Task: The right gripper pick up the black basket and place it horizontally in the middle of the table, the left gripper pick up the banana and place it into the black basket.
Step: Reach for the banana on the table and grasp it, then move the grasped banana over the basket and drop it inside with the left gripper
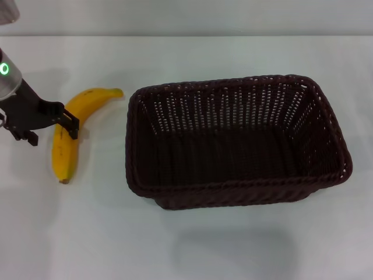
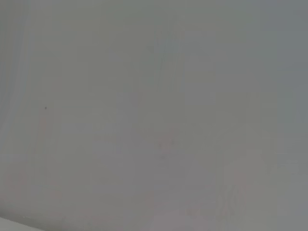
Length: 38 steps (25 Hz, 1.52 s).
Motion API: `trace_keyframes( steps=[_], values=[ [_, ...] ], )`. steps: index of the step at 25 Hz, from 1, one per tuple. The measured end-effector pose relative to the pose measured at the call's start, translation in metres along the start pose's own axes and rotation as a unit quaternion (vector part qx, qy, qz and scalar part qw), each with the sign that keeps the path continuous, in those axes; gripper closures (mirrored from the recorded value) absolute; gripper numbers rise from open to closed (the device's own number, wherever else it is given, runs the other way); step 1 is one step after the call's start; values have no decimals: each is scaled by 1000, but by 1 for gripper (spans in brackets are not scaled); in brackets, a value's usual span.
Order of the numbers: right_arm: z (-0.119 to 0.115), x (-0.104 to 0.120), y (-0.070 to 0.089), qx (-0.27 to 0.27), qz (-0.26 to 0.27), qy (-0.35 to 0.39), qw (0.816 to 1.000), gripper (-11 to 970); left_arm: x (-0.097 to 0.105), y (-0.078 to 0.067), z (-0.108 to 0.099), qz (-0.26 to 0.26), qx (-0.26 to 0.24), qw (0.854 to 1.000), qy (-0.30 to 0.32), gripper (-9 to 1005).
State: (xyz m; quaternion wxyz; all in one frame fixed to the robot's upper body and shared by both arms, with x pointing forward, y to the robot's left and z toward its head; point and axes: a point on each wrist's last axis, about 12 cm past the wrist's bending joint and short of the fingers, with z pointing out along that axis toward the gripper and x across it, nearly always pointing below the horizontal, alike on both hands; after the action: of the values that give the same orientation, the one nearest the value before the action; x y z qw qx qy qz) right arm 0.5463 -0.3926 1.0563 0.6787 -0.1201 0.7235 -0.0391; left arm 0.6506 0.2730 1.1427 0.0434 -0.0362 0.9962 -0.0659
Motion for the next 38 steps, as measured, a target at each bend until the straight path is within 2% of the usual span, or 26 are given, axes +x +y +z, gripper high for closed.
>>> trace_keyframes(
  steps=[7, 12, 18, 21, 26, 28, 31, 33, 34, 36, 38],
  values=[
    [0, 0, 1, 0, 2, 0, 1000, 414, 1, -2, 2, 14, -1, 1000, 3, 166],
    [1, 0, 1, -2, 2, 0, 1000, 411, 4, -1, 6, 16, 1, 1000, 5, 365],
    [2, -1, 2, -3, 2, -2, 1000, 408, 7, -1, 10, 37, 5, 999, 5, 505],
    [0, 0, 1, 0, 2, -2, 1000, 406, -4, -1, -4, 38, 7, 999, -26, 506],
    [-5, -1, -2, 1, 3, -12, 1000, 403, -22, -6, -59, 65, 35, 992, -100, 492],
    [-4, -3, -1, -3, 4, -18, 1000, 402, -20, -17, -85, 122, 78, 982, -124, 482],
    [-4, -4, 0, -6, 8, -24, 1000, 400, -12, -46, -107, 218, 149, 957, -122, 468],
    [-3, -6, 1, -9, 9, -27, 1000, 399, -2, -76, -111, 290, 200, 931, -93, 459],
    [-3, -7, 1, -11, 10, -31, 999, 399, 1, -84, -111, 308, 206, 925, -86, 454],
    [-3, -8, 1, -14, 12, -36, 999, 397, 11, -110, -107, 362, 217, 904, -60, 445],
    [-5, -9, 2, -17, 19, -44, 999, 396, 19, -130, -100, 395, 213, 893, -44, 435]
  ],
)
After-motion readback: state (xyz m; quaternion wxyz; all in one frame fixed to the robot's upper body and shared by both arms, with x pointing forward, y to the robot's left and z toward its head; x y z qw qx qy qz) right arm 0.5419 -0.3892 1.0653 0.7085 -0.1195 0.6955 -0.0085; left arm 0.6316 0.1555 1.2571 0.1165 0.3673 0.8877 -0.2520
